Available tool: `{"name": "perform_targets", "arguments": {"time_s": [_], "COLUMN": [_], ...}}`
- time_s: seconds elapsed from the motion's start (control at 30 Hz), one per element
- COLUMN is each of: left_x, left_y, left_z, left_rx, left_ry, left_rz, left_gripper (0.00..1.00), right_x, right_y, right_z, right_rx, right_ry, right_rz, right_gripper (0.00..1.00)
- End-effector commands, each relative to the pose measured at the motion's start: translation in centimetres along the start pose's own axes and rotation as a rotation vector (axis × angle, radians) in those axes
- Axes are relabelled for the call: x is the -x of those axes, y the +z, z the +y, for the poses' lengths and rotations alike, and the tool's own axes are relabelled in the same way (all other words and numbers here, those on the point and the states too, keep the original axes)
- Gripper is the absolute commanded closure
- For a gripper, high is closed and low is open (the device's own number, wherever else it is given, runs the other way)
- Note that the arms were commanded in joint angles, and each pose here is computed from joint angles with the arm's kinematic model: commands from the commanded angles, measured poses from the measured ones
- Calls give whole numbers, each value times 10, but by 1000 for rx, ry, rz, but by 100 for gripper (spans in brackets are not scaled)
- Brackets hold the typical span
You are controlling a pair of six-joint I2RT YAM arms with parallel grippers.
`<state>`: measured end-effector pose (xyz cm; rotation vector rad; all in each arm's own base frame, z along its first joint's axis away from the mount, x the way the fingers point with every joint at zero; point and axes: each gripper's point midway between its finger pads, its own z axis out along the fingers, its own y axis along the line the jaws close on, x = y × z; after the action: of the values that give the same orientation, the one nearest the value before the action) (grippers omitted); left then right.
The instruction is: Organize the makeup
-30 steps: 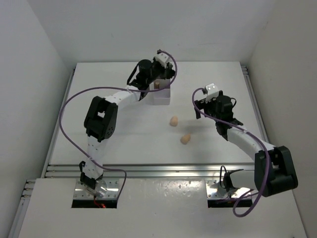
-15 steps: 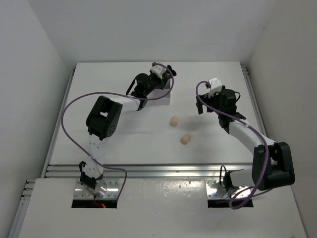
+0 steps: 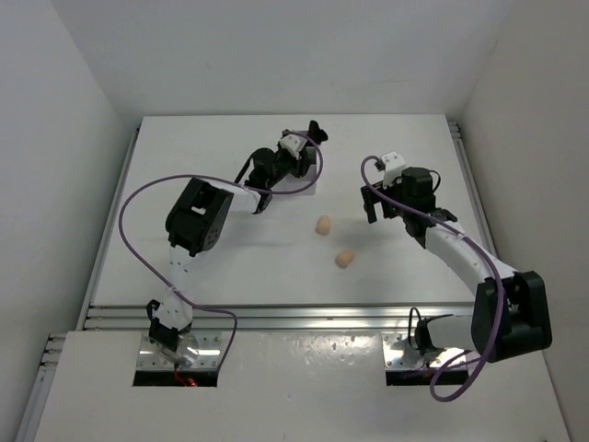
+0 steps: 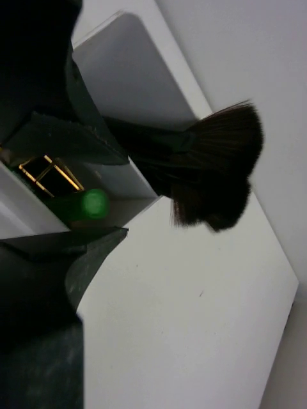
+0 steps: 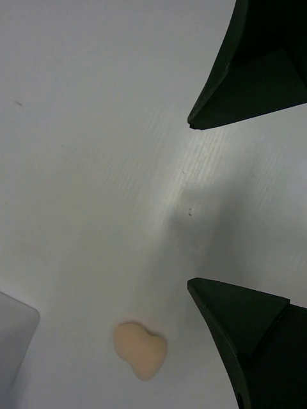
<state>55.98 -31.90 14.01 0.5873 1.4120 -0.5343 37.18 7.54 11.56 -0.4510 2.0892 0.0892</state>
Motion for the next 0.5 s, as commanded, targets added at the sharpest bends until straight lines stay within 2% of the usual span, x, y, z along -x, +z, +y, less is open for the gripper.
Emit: {"name": "perform_targets", "arguments": {"time_s": [0.0, 0.03, 0.1, 0.13, 0.2, 0.3, 0.33, 0.37, 0.4, 0.47], "left_x": [66, 69, 78, 93, 100, 121, 124, 112, 132, 145], "left_y": [-6, -7, -10, -14, -18, -27, -31, -38, -46, -57], "left_z": [9, 9, 15, 20, 26, 25, 25, 30, 36, 45], "left_rx": [-5, -4, -2, 8, 16, 14, 13, 22, 33, 51], "left_ry": [73, 81, 102, 109, 112, 141, 148, 134, 165, 176], "left_rz": [-136, -130, -122, -138, -117, -71, -49, 32, 34, 85], "left_gripper": [49, 46, 41, 41, 38, 38, 36, 36, 35, 33], "right_x": [4, 7, -12, -18, -22, -39, -41, -50, -52, -53], "right_y": [-19, -21, -33, -40, -48, -63, -64, -65, -61, -56], "right_z": [7, 17, 29, 48, 64, 103, 107, 113, 114, 111], "right_rx": [-11, 18, 77, 178, 273, 503, 519, 543, 544, 503], "right_ry": [-20, -40, -81, -85, -98, -82, -66, -48, -33, 28], "right_rz": [73, 83, 185, 213, 225, 230, 233, 249, 256, 272], "right_gripper": [0, 0, 0, 2, 3, 3, 3, 3, 5, 8]}}
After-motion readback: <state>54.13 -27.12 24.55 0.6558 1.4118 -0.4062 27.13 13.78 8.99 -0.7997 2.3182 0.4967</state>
